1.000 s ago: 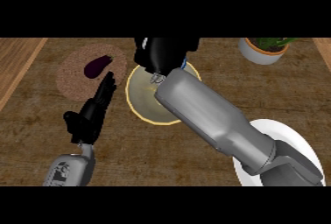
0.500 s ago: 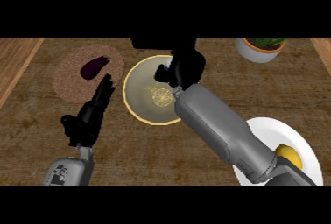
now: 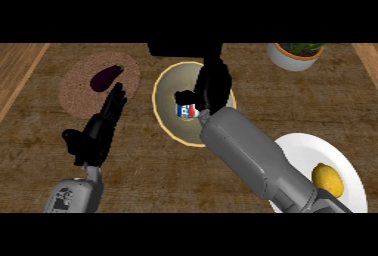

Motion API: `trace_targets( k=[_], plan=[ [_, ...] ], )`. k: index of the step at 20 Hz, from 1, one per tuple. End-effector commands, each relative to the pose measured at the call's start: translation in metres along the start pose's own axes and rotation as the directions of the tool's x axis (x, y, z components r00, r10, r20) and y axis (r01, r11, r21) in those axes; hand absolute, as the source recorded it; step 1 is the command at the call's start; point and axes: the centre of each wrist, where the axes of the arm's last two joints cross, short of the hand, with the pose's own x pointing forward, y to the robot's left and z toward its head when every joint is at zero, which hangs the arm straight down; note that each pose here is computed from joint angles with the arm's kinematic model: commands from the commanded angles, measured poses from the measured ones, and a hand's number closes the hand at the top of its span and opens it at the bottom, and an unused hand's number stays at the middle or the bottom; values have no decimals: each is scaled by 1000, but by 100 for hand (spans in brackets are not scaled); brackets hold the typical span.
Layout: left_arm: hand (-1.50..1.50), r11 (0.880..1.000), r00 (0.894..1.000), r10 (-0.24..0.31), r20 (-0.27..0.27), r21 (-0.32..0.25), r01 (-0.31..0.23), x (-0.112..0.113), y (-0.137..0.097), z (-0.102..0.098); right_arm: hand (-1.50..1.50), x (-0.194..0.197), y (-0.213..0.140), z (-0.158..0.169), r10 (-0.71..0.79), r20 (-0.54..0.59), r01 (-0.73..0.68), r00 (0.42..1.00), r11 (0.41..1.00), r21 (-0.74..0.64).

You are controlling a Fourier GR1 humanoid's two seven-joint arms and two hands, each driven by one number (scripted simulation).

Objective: Pick the can from the plate and place it in the bowl

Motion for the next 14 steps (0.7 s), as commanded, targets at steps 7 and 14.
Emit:
trace_targets(
  k=[7, 14],
  plan=[
    [0, 1000, 1000, -13, -27, 27, 14, -12, 6, 15, -150, 28, -18, 4, -313, 20, 312, 949, 933, -182],
    [0, 999, 1000, 1, -2, 51, -1, 0, 2, -2, -150, 16, -40, 34, -452, -10, 446, 892, 883, -149]
  ],
)
